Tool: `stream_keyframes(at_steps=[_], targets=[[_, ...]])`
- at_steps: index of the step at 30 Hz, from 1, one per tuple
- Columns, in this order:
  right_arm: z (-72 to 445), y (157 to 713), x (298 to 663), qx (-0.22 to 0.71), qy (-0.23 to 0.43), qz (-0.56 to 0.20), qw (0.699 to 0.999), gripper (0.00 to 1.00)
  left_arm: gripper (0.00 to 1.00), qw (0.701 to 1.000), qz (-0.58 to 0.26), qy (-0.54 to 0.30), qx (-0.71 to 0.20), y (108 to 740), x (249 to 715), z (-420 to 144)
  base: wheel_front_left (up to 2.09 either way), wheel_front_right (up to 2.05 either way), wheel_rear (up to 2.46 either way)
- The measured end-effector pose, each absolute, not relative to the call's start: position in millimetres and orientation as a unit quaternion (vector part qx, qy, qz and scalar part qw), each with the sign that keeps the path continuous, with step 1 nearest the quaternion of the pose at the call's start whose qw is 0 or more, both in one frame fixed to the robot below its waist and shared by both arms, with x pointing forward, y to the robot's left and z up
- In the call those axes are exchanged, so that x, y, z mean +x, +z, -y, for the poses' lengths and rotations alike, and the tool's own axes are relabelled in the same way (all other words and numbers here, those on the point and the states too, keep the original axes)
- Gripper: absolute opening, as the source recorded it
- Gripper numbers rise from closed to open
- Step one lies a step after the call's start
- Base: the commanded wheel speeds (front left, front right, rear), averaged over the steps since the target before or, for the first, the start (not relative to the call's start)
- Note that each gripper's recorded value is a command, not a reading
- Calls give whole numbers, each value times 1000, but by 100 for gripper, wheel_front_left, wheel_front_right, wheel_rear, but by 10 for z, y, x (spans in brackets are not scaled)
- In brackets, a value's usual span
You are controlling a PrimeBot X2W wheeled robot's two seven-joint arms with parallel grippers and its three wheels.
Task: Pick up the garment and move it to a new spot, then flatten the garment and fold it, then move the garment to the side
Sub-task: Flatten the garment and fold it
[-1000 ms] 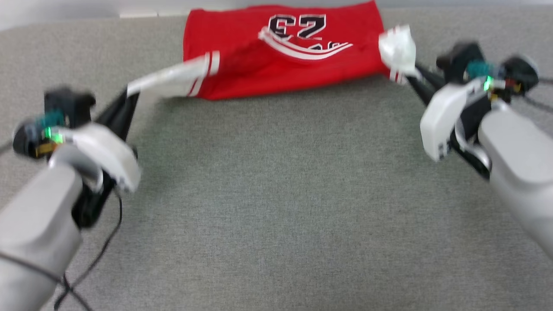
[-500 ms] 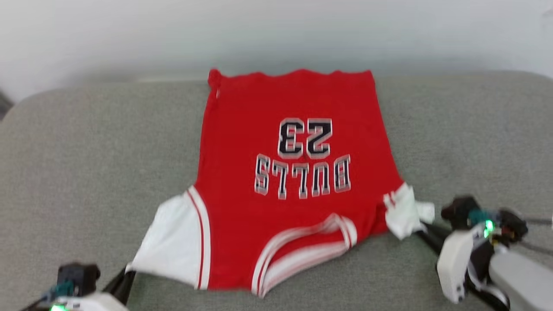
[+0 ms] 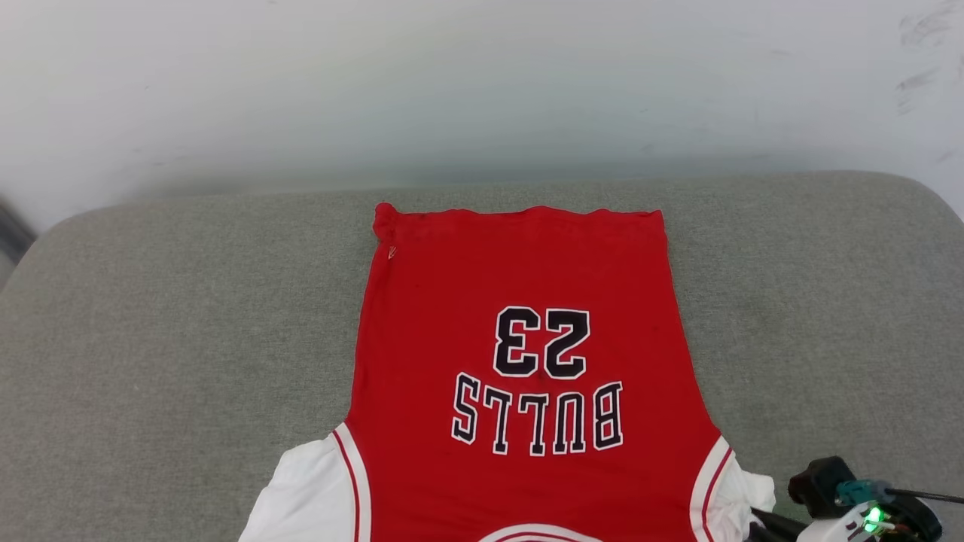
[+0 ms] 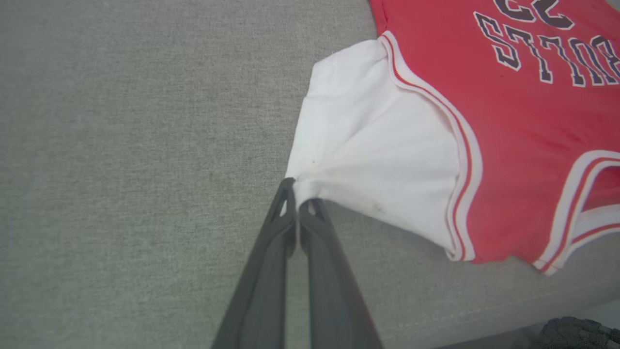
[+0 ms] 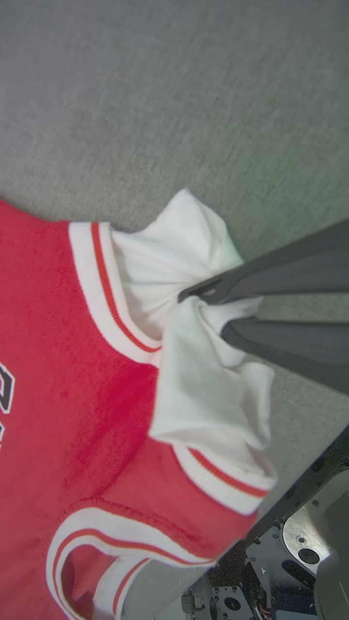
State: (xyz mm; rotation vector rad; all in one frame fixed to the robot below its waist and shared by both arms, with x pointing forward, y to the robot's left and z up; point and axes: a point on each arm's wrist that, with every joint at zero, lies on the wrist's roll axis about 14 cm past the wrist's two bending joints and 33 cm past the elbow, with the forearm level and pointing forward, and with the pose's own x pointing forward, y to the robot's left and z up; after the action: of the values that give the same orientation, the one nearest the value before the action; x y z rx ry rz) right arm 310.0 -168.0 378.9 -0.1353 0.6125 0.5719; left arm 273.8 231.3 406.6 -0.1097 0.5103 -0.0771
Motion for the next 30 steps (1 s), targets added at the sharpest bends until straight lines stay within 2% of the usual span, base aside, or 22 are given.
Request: stream_keyframes(at_steps=[1,9,14,20,24,30], targets=[[1687,3809,3119,-64,274,-296,913,100,0,966,-249,-40,-55,4082,2748,-2300,0,0,0],[1952,4316,3575,-100,232,-218,943,100,0,971,-227,-54,-45,4198,2834,-2206,0,0,0],[2121,5103,4127,-117,192,-110,968,100,0,977,-205,-57,-35,4318,2932,-2174,0,0,0],[2082,5891,4642,-140,172,-30,975,100,0,981,-186,-57,-24,4417,3044,-2153,0,0,0],[2009,6054,5000,-152,170,-53,972,100,0,983,-174,-60,-21,4475,3173,-2117,0,0,0],[1872,5691,5448,-177,182,-207,945,100,0,984,-167,-58,-18,4469,3371,-2096,0,0,0]])
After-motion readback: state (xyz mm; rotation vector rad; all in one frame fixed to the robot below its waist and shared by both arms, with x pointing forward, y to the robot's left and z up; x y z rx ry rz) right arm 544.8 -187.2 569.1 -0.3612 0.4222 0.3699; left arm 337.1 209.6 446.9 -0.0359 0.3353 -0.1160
